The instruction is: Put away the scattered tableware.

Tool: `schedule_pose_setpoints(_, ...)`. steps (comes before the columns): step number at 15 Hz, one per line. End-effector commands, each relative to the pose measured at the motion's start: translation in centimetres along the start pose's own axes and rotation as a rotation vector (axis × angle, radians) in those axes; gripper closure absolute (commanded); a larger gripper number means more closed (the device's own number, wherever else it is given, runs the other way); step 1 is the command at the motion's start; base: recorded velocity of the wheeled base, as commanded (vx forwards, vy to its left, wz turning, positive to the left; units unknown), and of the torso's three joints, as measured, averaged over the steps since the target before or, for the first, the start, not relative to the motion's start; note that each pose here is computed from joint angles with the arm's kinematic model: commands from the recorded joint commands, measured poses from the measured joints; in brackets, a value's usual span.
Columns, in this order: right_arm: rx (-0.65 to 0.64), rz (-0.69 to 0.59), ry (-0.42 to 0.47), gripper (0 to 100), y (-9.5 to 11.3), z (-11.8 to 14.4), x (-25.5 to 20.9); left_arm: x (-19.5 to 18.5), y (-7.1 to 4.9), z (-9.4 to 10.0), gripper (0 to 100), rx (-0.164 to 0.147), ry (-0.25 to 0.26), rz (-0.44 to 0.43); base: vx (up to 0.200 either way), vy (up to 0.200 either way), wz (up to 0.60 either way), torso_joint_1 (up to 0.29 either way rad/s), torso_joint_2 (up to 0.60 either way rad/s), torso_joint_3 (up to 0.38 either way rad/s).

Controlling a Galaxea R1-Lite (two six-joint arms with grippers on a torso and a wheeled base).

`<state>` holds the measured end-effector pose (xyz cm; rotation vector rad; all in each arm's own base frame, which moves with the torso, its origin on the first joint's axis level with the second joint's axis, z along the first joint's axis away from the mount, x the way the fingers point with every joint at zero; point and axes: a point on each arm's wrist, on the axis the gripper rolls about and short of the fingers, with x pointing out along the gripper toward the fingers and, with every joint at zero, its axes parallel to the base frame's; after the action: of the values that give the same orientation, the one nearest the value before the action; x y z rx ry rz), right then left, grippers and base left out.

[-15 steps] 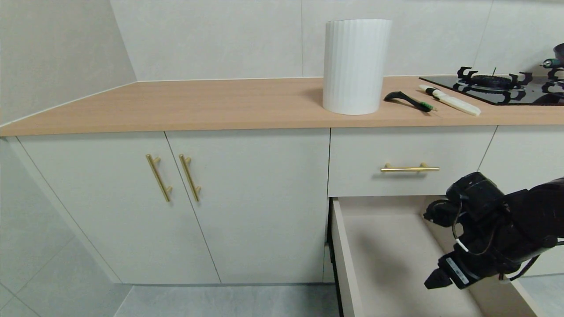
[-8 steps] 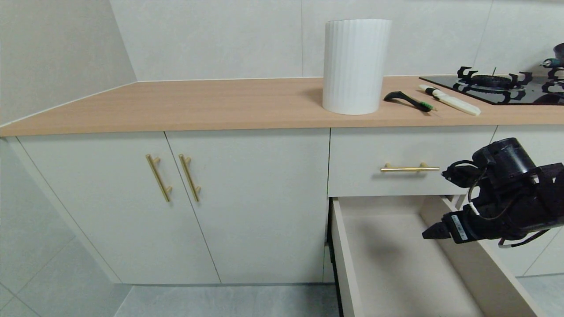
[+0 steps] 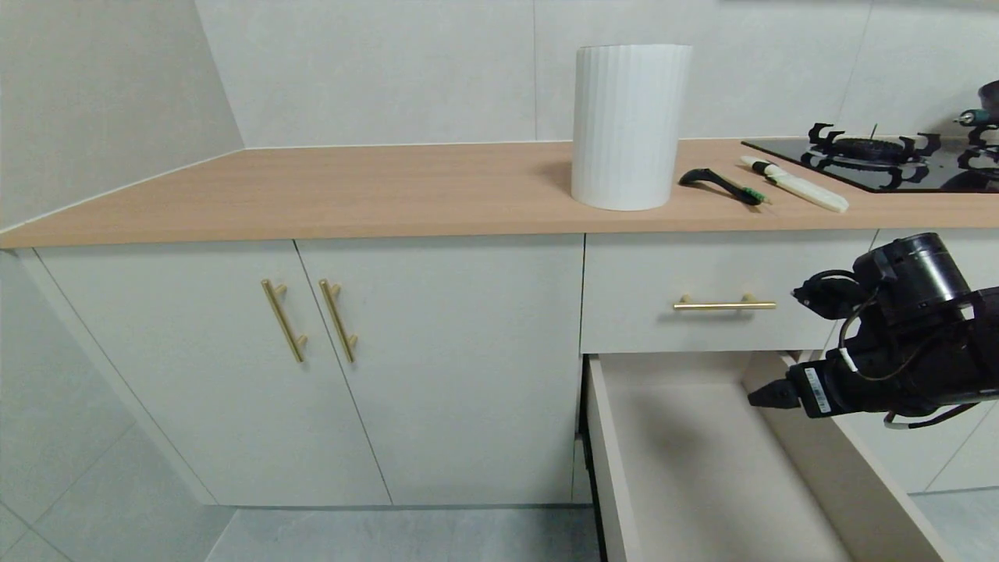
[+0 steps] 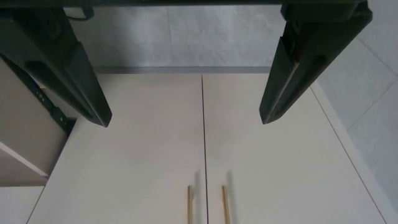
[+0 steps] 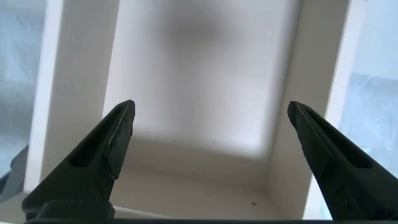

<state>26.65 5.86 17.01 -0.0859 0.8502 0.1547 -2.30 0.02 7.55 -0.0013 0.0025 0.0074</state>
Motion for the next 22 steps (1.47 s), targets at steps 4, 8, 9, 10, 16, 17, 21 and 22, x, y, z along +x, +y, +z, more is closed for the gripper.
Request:
schedule_pose_setpoints(4,-0.001,0.000,0.006,0,0.03,-0.34,0.19,0.00,0.00,0.00,0,0.000,0.001,0.000,0.000,0.000,0.00,0.097,-0.35,-0.299)
schedule_pose_setpoints(8,-0.001,0.000,0.005,0,0.03,-0.35,0.25,0.00,0.00,0.00,0,0.000,0.001,0.000,0.000,0.000,0.00,0.134,-0.50,-0.305)
schedule_pose_setpoints(9,-0.001,0.000,0.008,0,0.03,-0.36,0.35,0.00,0.00,0.00,0,0.000,0.001,0.000,0.000,0.000,0.00,0.163,-0.46,-0.295)
schedule_pose_setpoints(10,-0.001,0.000,0.008,0,0.03,-0.36,0.35,0.00,0.00,0.00,0,0.000,0.001,0.000,0.000,0.000,0.00,0.168,-0.46,-0.290)
schedule_pose_setpoints(16,-0.001,0.000,0.005,0,0.03,-0.35,0.25,0.00,0.00,0.00,0,0.000,0.001,0.000,0.000,0.000,0.00,0.184,-0.47,-0.293)
schedule_pose_setpoints(17,-0.001,-0.002,0.003,0,0.03,-0.33,0.25,0.00,0.00,0.00,0,0.000,0.001,0.000,0.000,0.000,0.00,0.207,-0.49,-0.290)
schedule_pose_setpoints(21,-0.001,0.000,-0.043,0,0.04,0.06,0.24,0.00,0.00,0.00,0,0.000,0.001,0.000,0.000,0.000,0.00,0.172,-0.37,-0.223)
schedule_pose_setpoints(22,-0.002,0.000,-0.066,0,0.09,0.32,0.37,0.00,0.00,0.00,0,0.000,0.001,0.000,0.000,0.000,0.00,0.046,-0.10,-0.071)
